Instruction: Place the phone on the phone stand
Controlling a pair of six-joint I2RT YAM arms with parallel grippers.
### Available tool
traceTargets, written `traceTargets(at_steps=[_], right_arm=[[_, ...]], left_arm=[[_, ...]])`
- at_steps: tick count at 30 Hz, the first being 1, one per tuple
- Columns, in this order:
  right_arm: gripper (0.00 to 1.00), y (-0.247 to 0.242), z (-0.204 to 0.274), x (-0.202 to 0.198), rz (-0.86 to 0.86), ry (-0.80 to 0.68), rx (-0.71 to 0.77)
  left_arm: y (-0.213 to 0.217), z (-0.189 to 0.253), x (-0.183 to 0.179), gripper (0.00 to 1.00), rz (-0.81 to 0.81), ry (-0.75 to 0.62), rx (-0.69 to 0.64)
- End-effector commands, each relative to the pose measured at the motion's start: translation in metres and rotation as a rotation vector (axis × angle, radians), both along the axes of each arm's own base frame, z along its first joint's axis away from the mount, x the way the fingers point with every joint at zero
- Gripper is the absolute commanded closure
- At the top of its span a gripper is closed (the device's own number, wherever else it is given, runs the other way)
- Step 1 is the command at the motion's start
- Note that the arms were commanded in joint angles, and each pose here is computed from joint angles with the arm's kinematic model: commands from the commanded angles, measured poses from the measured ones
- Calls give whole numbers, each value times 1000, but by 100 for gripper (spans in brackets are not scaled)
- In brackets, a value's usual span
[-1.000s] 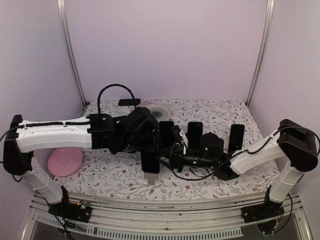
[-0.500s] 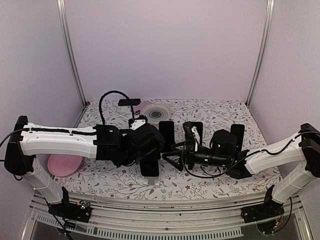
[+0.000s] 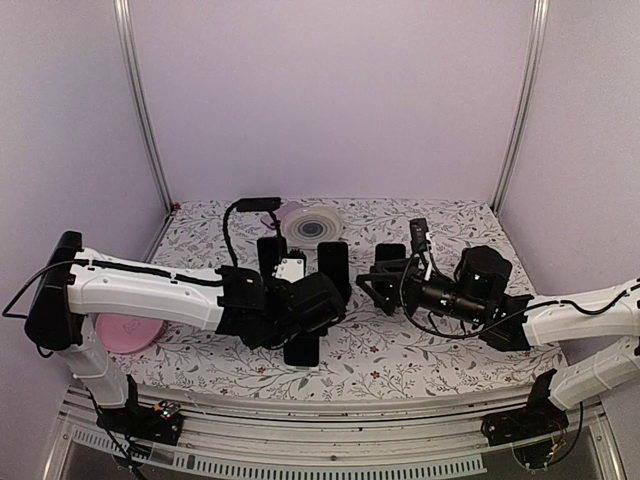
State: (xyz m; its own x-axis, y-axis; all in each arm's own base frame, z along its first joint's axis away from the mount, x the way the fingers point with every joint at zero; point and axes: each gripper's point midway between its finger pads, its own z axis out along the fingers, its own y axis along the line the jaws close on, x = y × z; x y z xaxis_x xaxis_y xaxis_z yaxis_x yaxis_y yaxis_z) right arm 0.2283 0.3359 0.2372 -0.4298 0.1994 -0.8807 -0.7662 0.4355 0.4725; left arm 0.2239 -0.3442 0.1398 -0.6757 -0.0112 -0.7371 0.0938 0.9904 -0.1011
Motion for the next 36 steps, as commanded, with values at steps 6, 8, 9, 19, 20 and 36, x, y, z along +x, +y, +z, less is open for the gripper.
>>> traceTargets(at_steps=[6,8,9,19,20,36], right_arm=[[1,-8,-3,4,-35,5,-17],[1,-8,-2,4,-36,3,-16],[1,-9,-3,4,-36,3,-18],[1,-10,-6,3,-37,7,-24],[1,-10,-6,3,-36,9,-24],[1,-7,-7,7,-34,14,-43]], left_arm=[[-7,0,-4,62,6,-26,-6],[-8,-3,-5,62,2,-24,0],[-9,-4,-6,62,1,-22,2],[-11,-11,-8,59,0,-11,11],[-11,-12,-8,58,-1,-9,11],[-8,-12,-9,6,7,-9,9]])
